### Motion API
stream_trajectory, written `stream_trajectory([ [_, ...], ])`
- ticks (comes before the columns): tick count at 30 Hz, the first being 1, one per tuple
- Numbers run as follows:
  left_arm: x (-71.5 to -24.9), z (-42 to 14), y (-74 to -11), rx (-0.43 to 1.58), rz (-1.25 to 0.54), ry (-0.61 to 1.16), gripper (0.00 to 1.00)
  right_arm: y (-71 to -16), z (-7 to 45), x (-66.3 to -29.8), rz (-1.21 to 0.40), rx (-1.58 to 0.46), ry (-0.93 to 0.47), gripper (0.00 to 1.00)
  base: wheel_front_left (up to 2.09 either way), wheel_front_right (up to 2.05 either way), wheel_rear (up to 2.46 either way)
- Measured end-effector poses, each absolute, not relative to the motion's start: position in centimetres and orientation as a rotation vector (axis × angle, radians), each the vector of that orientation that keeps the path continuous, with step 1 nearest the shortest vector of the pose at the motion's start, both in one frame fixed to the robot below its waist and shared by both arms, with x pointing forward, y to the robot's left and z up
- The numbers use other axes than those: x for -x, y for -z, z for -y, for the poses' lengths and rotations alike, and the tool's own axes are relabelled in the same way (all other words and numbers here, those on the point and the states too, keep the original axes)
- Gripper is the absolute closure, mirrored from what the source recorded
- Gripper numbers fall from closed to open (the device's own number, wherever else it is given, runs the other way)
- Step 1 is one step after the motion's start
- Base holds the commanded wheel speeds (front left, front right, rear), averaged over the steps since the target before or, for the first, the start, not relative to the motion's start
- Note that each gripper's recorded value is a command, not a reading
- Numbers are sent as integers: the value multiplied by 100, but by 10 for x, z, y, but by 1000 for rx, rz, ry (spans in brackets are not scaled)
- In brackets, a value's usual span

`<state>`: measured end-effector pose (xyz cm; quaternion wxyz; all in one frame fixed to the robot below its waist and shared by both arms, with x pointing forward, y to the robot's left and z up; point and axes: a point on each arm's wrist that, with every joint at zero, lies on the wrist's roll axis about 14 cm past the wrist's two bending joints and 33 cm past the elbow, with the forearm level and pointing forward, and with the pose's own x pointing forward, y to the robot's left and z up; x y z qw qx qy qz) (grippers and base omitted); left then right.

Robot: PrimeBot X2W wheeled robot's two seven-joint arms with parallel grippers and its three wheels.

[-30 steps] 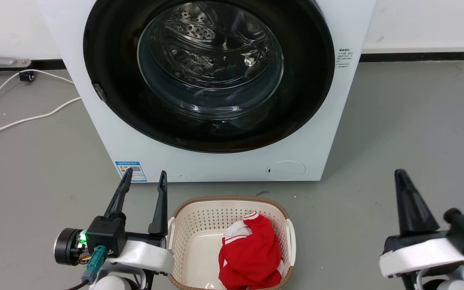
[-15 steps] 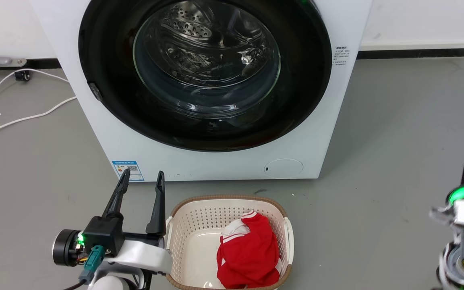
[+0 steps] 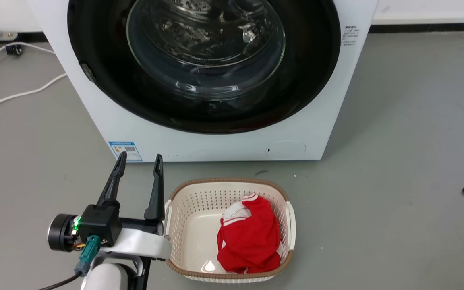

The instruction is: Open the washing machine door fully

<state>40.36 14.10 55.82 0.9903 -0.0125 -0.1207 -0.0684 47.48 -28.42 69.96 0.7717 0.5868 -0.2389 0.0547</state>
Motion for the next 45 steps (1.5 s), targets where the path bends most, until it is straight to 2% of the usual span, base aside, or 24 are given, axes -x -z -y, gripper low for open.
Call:
stream_trajectory([
  [7,-420,-140,-559,19,254,140,0,-729,273,-541,354,-1152,-193,100,0,0,0],
  [17,-439,-145,-546,12,231,122,0,-697,210,-614,-39,-979,-270,100,0,0,0],
  [25,-452,-146,-536,2,215,118,0,-649,173,-644,-248,-891,-272,100,0,0,0],
  [45,-479,-147,-504,-14,157,116,0,-579,131,-685,-431,-885,-308,100,0,0,0],
])
